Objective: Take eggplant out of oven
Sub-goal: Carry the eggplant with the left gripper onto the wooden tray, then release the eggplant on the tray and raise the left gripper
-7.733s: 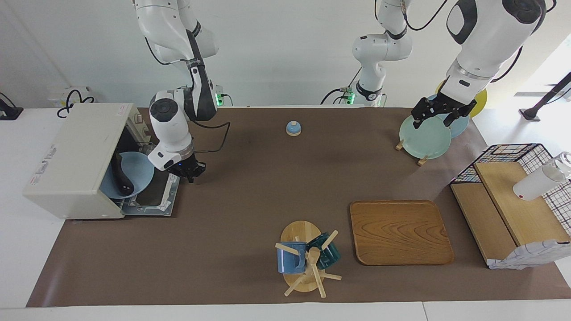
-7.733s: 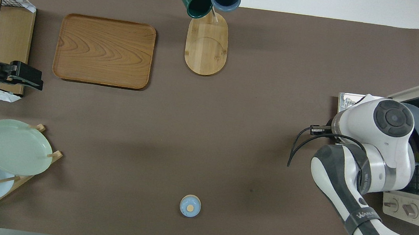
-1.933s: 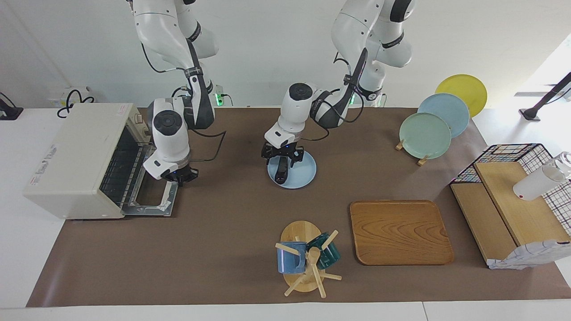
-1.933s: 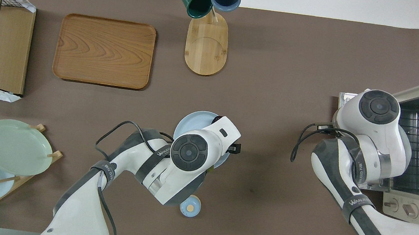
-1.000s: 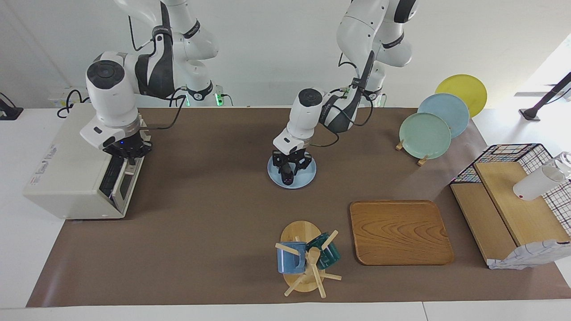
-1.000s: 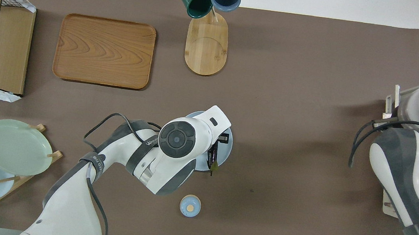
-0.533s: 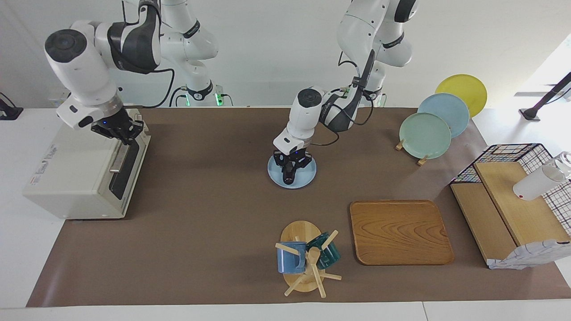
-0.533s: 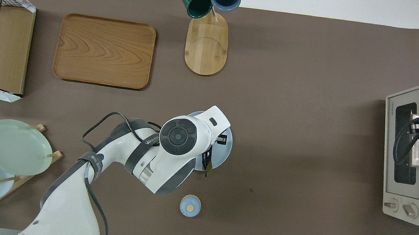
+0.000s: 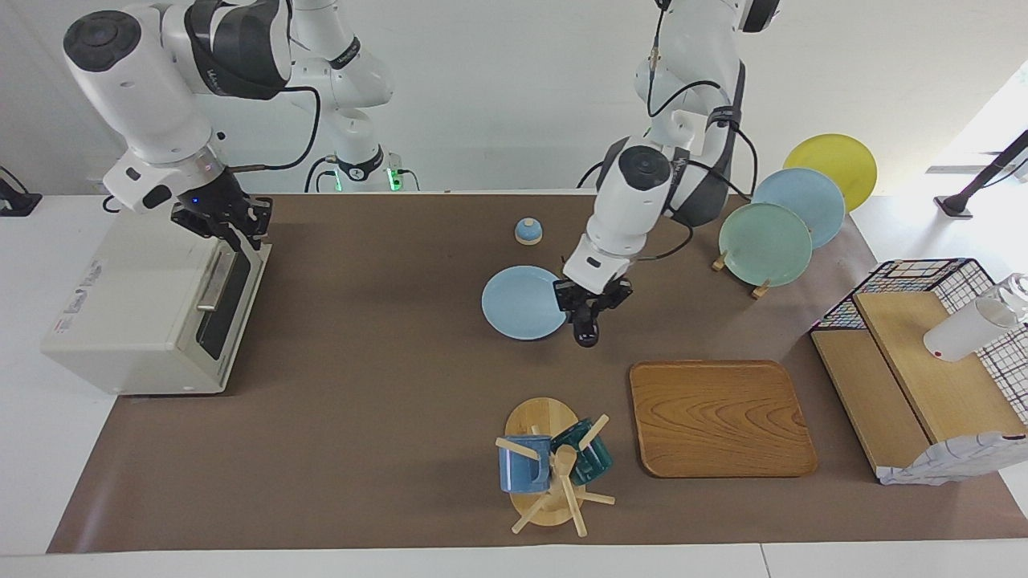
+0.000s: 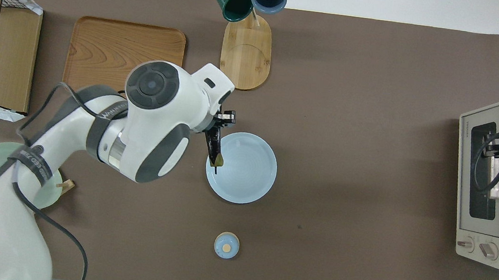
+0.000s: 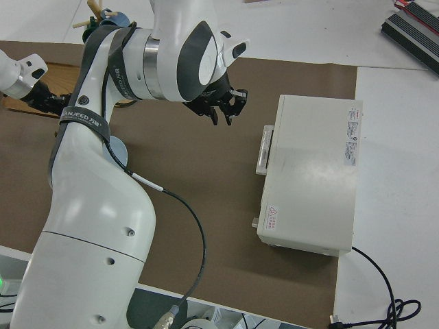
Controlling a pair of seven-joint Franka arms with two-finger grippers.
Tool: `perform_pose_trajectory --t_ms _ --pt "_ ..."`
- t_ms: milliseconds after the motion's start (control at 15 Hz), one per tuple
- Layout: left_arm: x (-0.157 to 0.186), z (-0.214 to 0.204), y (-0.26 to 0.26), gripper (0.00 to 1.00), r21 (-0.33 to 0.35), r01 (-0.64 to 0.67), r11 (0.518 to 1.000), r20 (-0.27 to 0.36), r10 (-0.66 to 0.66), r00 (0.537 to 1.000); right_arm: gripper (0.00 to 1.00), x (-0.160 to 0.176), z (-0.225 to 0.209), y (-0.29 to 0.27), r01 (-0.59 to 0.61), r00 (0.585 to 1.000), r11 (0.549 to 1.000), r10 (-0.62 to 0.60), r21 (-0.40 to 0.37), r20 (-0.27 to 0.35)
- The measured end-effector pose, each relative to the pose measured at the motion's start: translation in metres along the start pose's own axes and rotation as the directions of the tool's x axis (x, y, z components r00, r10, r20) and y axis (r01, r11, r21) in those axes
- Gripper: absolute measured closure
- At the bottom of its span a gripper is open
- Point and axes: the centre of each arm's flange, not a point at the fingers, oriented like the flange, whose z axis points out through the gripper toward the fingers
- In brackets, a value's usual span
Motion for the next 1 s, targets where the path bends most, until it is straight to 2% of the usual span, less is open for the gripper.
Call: perform_pose_trajectory --t_ms 267,400,533,733,1000 --pt "0.069 -0.008 -0.104 0.57 0.006 0.015 1.000 -0.027 -0.015 1.000 0.16 -0.001 -0.001 0.003 -0.005 1.000 1.000 0.005 0.001 0.004" --pt "0.093 -0.006 -0.146 0.57 0.011 -0.005 1.000 -0.025 0.006 1.000 0.00 -0.002 -0.001 0.002 -0.004 1.000 1.000 0.004 0.002 0.012" --pt "0.112 0.007 -0.170 0.57 0.014 -0.028 1.000 -0.020 0.028 0.999 0.00 -0.002 0.000 0.001 -0.002 1.000 1.000 0.002 0.003 0.017" --pt "0.141 0.041 -0.194 0.57 0.054 -0.068 0.996 -0.013 0.069 0.998 0.00 -0.002 -0.007 0.001 0.001 1.000 1.000 -0.001 -0.016 0.010" --pt "0.153 0.069 -0.204 0.57 0.060 -0.092 0.994 -0.031 0.094 0.995 0.00 -0.005 -0.009 -0.001 -0.012 1.000 1.000 0.013 -0.015 0.028"
